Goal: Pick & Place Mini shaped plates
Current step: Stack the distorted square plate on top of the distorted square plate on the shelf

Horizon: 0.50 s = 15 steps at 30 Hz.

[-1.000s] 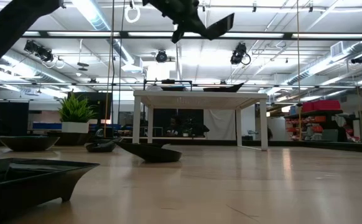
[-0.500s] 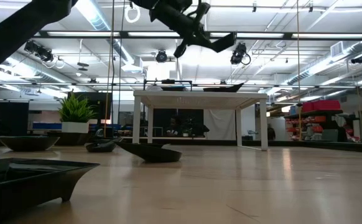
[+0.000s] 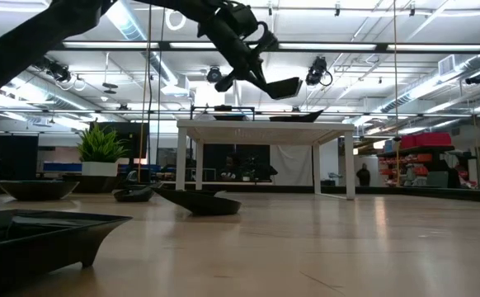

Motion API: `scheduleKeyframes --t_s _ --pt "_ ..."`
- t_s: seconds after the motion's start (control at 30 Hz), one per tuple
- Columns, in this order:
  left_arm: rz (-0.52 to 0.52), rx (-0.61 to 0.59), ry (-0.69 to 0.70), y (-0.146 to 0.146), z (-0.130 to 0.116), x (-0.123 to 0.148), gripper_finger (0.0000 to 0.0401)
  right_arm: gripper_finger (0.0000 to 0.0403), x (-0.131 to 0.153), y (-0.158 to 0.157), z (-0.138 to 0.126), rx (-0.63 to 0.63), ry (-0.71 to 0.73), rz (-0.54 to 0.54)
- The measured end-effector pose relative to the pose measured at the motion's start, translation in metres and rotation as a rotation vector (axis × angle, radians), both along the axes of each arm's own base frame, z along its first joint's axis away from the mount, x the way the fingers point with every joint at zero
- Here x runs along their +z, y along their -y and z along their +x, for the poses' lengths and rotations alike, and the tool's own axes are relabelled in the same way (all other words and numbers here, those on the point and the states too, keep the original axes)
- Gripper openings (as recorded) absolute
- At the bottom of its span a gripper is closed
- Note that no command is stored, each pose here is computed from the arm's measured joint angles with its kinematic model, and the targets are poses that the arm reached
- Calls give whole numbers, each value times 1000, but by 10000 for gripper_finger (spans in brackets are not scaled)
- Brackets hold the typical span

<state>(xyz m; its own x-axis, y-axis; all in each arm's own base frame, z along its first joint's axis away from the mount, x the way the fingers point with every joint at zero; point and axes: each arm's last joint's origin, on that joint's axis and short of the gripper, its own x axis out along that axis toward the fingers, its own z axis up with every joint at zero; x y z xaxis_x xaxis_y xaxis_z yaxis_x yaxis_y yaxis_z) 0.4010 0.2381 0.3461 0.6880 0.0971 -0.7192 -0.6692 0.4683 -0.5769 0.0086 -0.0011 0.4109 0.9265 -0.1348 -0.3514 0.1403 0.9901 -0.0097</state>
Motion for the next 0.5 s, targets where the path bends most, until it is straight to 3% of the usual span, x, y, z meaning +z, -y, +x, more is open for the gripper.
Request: scheduleKeyframes --t_s 0.5 --pt "-142 91 -32 7 7 -11 1 20 0 0 0 0 0 0"
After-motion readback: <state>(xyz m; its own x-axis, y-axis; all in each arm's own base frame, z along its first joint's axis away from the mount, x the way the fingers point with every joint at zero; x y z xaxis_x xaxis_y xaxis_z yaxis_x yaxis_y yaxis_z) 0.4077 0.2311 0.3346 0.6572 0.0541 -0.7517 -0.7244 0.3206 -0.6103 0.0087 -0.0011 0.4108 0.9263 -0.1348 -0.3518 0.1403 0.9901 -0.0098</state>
